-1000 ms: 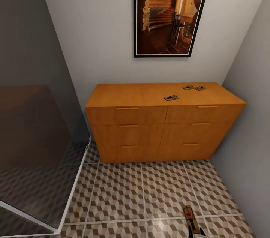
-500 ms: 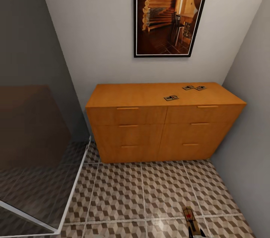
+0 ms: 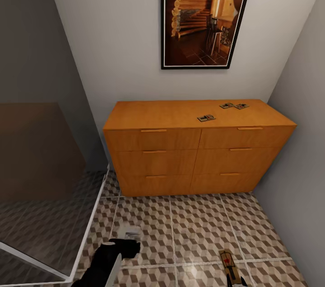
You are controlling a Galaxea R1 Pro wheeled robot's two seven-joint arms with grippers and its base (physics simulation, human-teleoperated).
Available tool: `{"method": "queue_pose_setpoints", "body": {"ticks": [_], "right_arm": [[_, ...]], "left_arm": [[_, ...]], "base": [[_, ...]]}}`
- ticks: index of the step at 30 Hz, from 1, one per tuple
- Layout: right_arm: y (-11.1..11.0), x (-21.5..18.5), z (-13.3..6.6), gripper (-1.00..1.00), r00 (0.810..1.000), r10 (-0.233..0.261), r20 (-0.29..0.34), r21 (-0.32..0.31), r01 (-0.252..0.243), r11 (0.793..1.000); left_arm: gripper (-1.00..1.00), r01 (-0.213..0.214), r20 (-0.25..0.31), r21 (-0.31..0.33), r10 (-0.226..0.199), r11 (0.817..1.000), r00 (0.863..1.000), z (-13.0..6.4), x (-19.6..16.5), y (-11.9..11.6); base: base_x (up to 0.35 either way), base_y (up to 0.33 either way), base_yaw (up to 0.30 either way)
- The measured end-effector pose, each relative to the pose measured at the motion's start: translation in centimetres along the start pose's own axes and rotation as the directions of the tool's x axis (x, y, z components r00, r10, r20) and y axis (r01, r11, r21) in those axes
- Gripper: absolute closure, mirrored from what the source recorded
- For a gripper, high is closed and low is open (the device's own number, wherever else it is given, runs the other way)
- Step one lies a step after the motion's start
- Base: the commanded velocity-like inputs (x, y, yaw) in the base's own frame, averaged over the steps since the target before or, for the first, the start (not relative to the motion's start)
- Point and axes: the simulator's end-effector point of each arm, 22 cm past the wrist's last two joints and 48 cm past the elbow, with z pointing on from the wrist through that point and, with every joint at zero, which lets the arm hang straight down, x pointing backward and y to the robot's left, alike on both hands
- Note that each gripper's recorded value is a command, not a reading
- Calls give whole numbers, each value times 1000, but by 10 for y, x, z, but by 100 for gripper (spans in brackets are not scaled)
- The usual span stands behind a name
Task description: Take the four mousetraps from the cabinet in the bathroom and place them on the bathroom floor. Make sure all four end up on the same floor surface, and ensure that at least two of them are either under or directly next to the same bathroom sink.
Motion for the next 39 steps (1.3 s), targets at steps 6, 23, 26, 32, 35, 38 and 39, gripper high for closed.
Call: {"method": "queue_pose_setpoints", "body": {"ticks": [6, 23, 26, 32, 35, 38, 39], "right_arm": [[0, 0, 0, 100, 1000, 0, -1, 0, 0, 1000], [0, 0, 0, 100, 1000, 0, -2, 0, 0, 1000], [0, 0, 0, 100, 1000, -1, -2, 1, 1, 1000], [0, 0, 0, 100, 1000, 0, -2, -1, 0, 1000], [0, 0, 0, 100, 1000, 0, -2, 0, 0, 1000], [0, 0, 0, 100, 1000, -1, -2, 0, 1, 1000], [0, 0, 0, 100, 1000, -1, -2, 1, 1, 1000]], "left_arm": [[-100, -11, 53, 15, 10, 1000, 999, -37, -60, -6], [-100, -39, 371, 104, -2, 994, 929, -133, -323, -28], [-100, -47, 396, 136, -11, 990, 918, -148, -361, -36], [-100, -54, 405, 191, -28, 980, 914, -168, -408, -50], [-100, -57, 407, 219, -38, 974, 913, -175, -417, -58], [-100, -78, 404, 223, -19, 972, 915, -175, -417, -67], [-100, -110, 399, 216, 15, 970, 917, -173, -414, -76]], "base": [[0, 0, 0], [0, 0, 0], [0, 0, 0], [0, 0, 0], [0, 0, 0], [0, 0, 0], [0, 0, 0]]}}
